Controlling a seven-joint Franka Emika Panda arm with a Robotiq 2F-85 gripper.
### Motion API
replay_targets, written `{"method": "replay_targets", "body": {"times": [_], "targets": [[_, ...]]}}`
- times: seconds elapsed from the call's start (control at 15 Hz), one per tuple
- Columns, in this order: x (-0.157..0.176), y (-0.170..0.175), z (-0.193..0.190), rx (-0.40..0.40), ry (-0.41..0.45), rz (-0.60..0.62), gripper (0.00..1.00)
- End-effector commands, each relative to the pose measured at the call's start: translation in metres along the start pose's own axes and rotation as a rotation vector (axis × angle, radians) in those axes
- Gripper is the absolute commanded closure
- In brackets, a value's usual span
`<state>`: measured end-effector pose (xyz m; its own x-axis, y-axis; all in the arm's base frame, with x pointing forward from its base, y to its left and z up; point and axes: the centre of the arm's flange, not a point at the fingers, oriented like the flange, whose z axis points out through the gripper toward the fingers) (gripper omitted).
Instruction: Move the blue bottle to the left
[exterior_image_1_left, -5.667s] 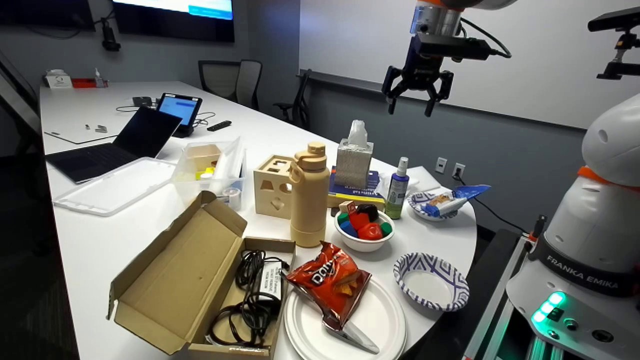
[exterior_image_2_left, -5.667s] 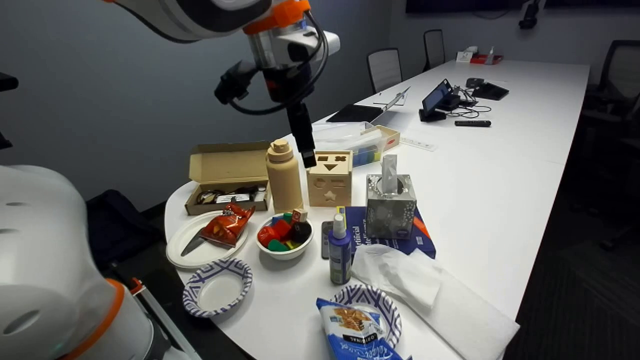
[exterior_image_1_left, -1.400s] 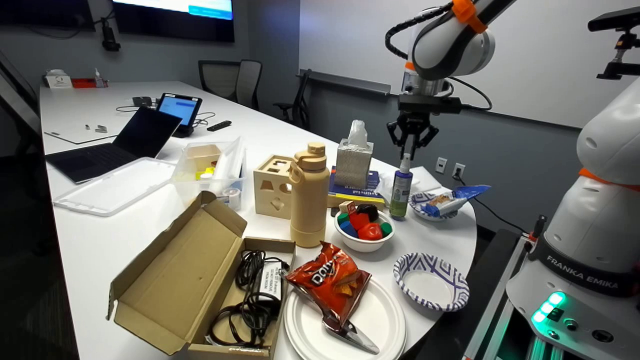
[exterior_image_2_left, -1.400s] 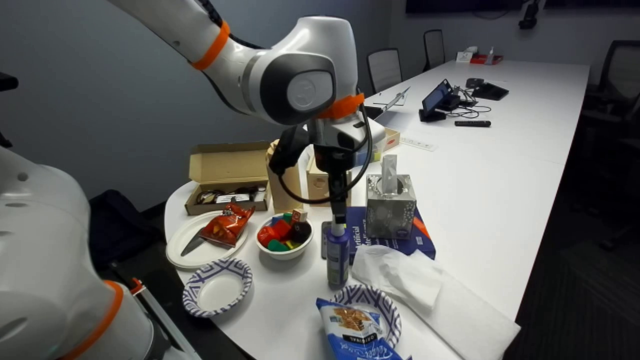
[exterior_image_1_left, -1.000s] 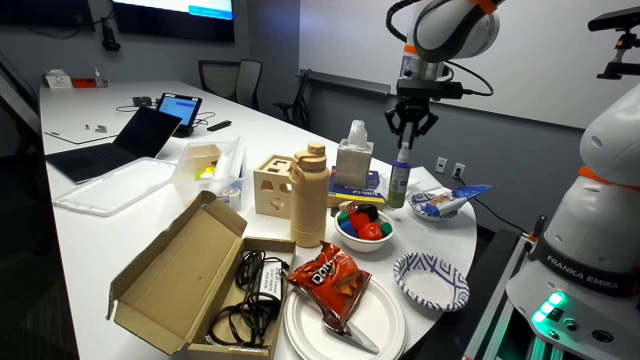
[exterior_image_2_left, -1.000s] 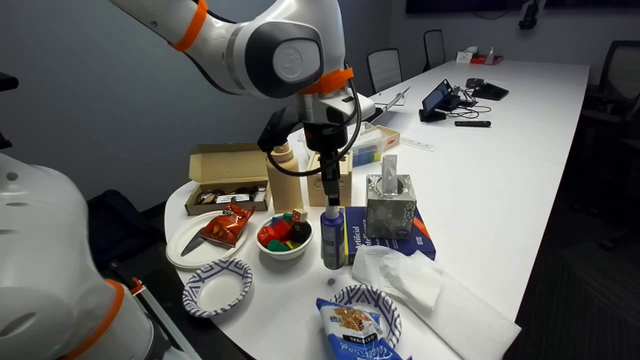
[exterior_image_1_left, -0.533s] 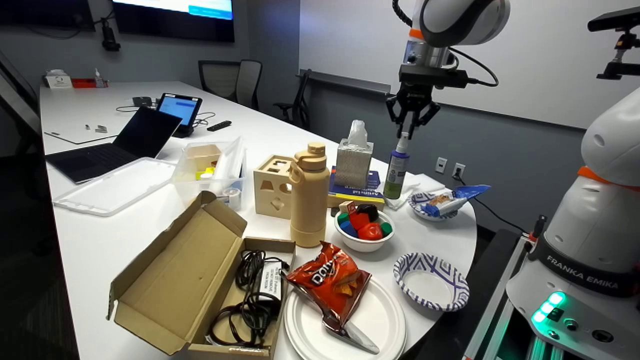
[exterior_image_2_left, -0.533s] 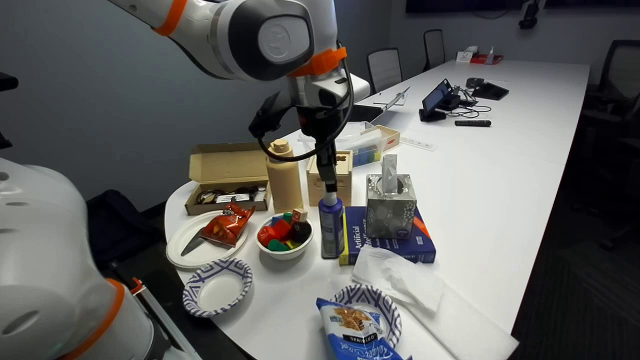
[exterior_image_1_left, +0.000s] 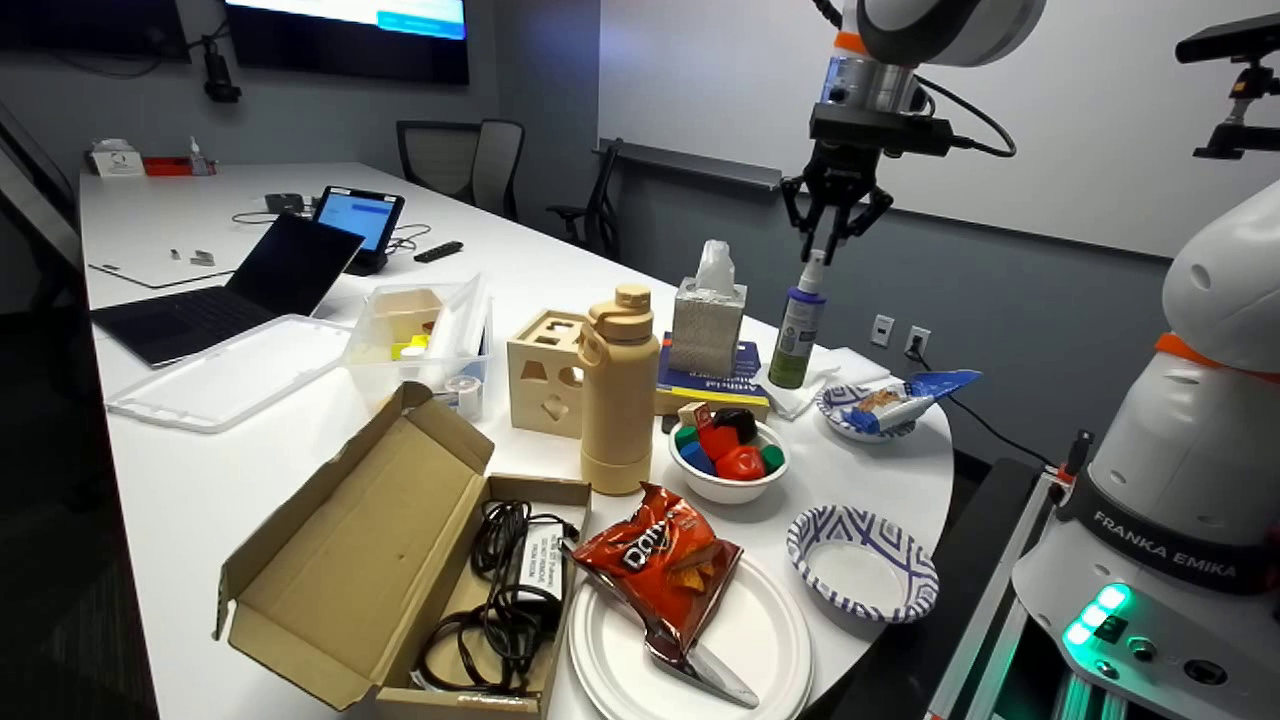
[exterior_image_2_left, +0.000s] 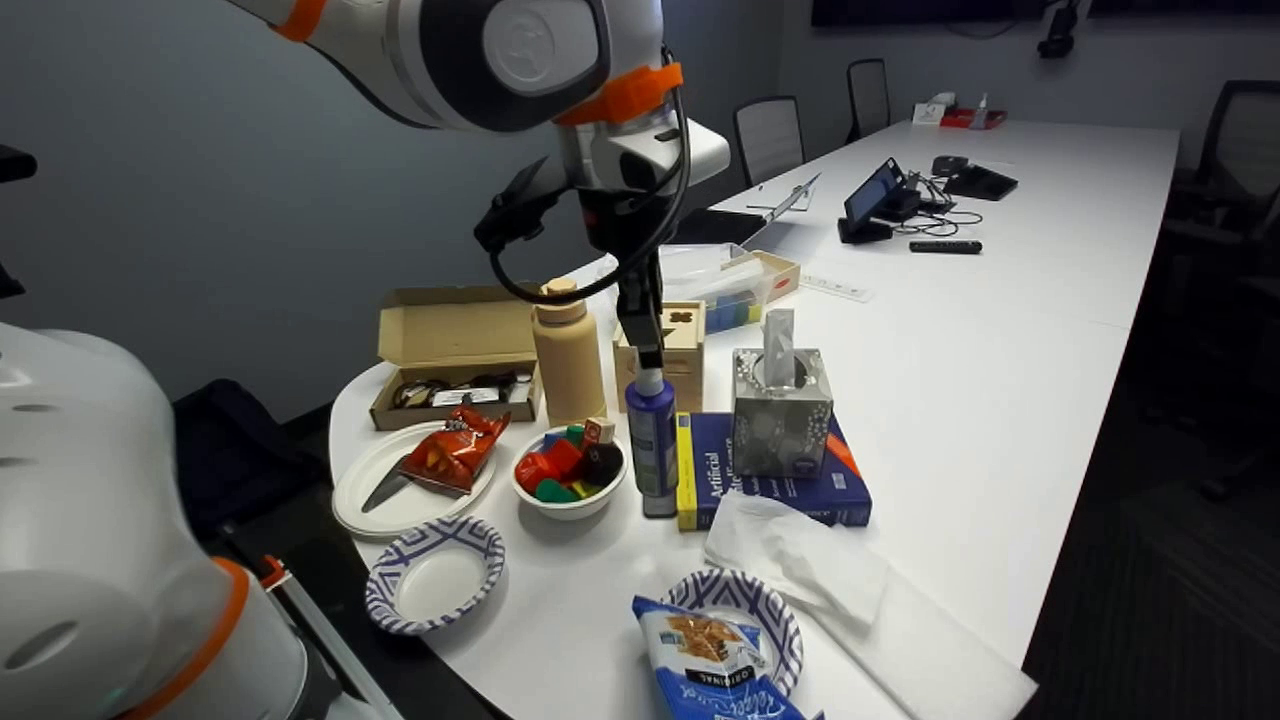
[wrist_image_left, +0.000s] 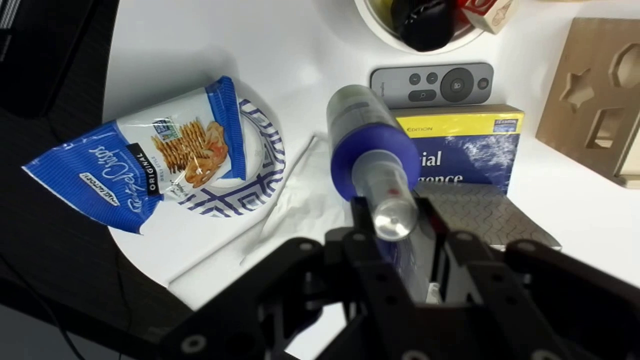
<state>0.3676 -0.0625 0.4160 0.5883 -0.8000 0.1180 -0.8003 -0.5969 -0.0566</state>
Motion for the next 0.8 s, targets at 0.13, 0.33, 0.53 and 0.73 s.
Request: {"method": "replay_targets", "body": {"times": [0.13,0.33,0.53,0.73], "targets": [[-0.016,0.012,-0.035,0.004,-0.003,0.024,0.94],[-0.02,0.013,-0.048,0.0,0.004,0.017,0.94],[-0.024,0.013,-0.061,-0.001,0.013,0.011,0.94],[-0.027,0.01,-0.073,-0.006,0.023,0.002,0.94]]}}
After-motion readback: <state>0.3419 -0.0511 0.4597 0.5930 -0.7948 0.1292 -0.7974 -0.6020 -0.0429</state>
